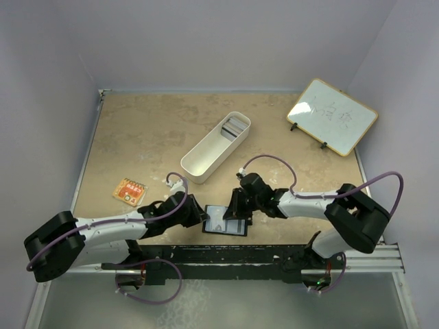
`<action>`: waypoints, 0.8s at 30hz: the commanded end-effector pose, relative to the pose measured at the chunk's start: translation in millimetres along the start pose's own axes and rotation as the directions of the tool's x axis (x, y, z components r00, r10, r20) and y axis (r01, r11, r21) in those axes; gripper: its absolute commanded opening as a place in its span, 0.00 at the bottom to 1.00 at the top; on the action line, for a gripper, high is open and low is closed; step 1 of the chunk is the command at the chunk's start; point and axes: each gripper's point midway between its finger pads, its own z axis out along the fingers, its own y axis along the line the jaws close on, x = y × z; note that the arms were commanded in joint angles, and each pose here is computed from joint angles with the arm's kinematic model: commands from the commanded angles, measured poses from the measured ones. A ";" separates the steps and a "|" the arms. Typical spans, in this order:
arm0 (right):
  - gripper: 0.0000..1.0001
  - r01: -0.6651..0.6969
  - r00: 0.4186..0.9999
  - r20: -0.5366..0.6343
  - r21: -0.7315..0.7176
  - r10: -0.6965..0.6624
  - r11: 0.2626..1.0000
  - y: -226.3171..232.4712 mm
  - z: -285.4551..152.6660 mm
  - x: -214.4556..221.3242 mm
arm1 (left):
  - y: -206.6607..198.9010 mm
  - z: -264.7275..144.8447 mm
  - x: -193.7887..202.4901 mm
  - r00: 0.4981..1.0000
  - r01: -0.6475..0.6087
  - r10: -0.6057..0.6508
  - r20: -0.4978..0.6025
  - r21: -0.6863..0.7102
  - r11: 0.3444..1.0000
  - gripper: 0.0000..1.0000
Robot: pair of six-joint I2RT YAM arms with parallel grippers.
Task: Put the credit cards into the card holder
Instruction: Insert the credit card into the card holder.
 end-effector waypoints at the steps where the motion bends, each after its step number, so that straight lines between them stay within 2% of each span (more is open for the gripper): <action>1: 0.13 0.031 0.999 0.036 -0.063 -0.029 0.998 26.0 3.8 -16.1 | -4.2 1.8 -1.2 1.000 0.017 -0.017 0.011 0.018 1.000 0.18; 16: 0.06 0.048 0.999 0.026 -0.057 -0.047 0.997 26.3 10.6 -17.3 | -4.8 1.9 -2.7 1.000 0.017 -0.017 0.019 0.018 1.000 0.19; 20: 0.14 0.047 0.998 0.044 -0.055 -0.045 0.997 26.8 4.7 -18.9 | -6.2 -1.0 -7.6 0.999 0.016 -0.017 0.039 0.014 1.000 0.27; 24: 0.23 0.106 0.993 0.052 -0.007 -0.105 0.994 27.1 -5.7 -24.9 | -9.8 -6.9 -17.6 0.997 0.004 -0.004 0.079 0.005 1.000 0.35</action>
